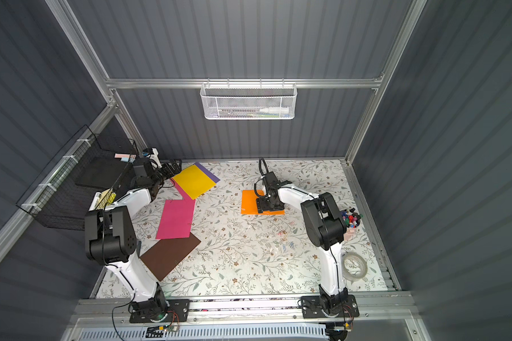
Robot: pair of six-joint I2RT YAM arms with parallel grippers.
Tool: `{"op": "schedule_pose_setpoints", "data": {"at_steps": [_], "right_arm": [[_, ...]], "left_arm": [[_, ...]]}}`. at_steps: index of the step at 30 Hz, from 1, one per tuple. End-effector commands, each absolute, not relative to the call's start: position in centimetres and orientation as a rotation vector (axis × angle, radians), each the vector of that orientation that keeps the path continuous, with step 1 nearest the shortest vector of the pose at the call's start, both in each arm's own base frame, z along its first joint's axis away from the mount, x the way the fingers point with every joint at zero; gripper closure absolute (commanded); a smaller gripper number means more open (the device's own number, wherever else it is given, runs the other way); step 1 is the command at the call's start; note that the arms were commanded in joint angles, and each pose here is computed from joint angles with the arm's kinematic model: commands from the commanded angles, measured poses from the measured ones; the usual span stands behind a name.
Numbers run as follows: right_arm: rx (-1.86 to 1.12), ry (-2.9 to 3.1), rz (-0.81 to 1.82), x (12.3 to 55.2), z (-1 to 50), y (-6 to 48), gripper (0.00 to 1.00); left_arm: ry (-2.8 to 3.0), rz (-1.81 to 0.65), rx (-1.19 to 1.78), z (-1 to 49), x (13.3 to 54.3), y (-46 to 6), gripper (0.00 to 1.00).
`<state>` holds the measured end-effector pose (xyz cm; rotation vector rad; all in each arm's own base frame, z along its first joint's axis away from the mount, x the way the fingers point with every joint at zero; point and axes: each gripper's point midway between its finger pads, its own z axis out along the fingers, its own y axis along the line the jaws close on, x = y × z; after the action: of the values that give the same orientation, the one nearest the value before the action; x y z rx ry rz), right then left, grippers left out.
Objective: Unclip the paperclips from the documents
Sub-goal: Move the document to the center of the board.
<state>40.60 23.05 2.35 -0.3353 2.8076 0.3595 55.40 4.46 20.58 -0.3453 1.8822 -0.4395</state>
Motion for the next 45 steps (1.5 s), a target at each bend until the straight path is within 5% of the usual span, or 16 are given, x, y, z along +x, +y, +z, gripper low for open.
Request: {"op": "schedule_pose_setpoints", "data": {"at_steps": [1,9,14,20,28,45], "right_arm": [[-0.249,2.966,0.535,35.6,0.8,24.9,0.2],[-0.231,3.002,0.899,28.6,2.3,31.5,0.21],[-0.278,2.878,1.062,28.6,7.0,34.1,0.19],[-0.329,2.801,0.648,33.2,9.8,28.3,0.16],[-0.38,2.874,0.467,36.0,4.5,23.9,0.14],[-0.305,2.987,0.794,29.4,1.9,27.2,0.14]], "left_arm": [[1.883,-0.424,-0.308,21.9,54.3,3.3,0.0],[1.914,-0.513,-0.199,22.2,51.9,-4.1,0.0],[1.961,-0.59,-0.153,21.3,49.3,-7.9,0.0],[2.058,-0.649,-0.137,19.2,44.5,-10.8,0.01],[2.229,-0.74,-0.139,14.6,38.9,-14.3,0.04],[2.51,-0.779,-0.093,6.3,33.9,-18.5,0.07]]}}
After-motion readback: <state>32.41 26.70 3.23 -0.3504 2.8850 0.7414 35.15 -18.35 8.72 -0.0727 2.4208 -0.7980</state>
